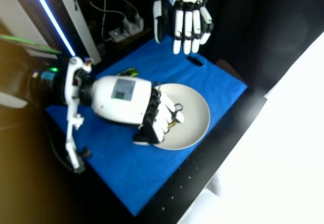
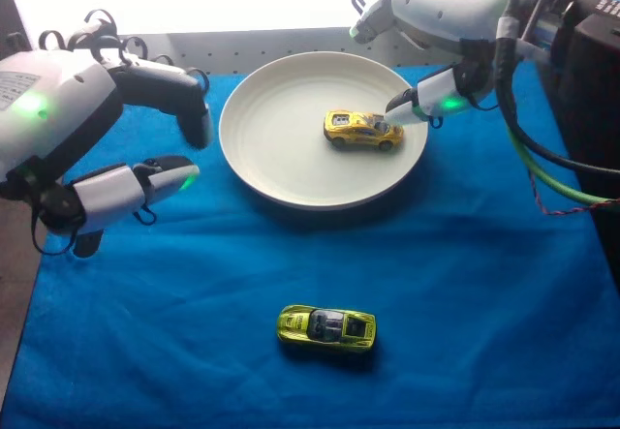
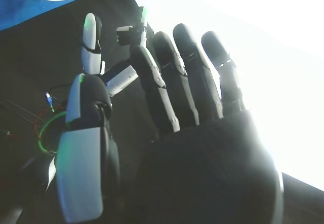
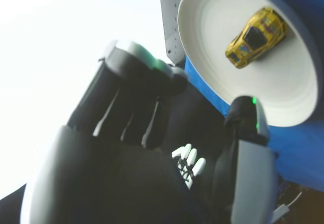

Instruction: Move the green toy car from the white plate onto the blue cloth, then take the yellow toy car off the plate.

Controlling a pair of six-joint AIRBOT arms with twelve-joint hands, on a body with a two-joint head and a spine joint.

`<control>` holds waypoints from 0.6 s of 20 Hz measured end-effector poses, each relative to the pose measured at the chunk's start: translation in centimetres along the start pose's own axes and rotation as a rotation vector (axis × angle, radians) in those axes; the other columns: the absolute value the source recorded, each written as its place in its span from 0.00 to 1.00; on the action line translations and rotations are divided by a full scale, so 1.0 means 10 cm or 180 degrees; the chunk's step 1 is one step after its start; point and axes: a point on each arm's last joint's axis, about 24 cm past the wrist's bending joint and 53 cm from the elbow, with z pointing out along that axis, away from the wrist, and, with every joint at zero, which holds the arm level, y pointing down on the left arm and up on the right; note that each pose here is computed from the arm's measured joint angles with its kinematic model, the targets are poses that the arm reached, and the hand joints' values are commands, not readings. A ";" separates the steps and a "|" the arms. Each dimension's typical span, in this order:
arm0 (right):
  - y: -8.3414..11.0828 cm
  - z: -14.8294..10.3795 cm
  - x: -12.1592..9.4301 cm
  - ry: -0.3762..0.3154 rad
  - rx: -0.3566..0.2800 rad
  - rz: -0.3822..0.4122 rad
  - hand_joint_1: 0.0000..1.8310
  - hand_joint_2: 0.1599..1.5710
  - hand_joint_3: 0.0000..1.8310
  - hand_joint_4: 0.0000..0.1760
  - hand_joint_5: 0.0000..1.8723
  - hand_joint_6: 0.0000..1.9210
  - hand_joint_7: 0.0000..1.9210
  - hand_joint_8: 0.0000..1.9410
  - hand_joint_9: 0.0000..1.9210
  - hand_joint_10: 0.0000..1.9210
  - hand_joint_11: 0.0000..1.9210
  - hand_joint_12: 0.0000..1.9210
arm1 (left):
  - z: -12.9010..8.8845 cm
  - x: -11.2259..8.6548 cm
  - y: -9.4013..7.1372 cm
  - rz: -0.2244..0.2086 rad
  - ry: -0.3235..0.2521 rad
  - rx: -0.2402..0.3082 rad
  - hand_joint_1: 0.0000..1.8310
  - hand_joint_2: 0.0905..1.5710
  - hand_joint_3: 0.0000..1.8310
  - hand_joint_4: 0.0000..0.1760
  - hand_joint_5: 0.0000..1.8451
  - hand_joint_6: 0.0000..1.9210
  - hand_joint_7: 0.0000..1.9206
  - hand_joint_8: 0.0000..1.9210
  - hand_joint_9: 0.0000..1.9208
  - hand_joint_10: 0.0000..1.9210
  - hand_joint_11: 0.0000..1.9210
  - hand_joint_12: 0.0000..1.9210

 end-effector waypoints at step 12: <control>0.08 0.11 0.20 0.0155 -0.0025 0.0018 0.48 0.58 0.00 0.00 0.37 0.00 0.27 0.70 0.29 0.91 0.30 0.99 | 0.00 -0.03 -0.03 -0.0006 -0.0049 0.0025 0.48 0.77 0.00 1.00 0.39 0.71 0.43 0.00 0.28 0.28 0.06 0.72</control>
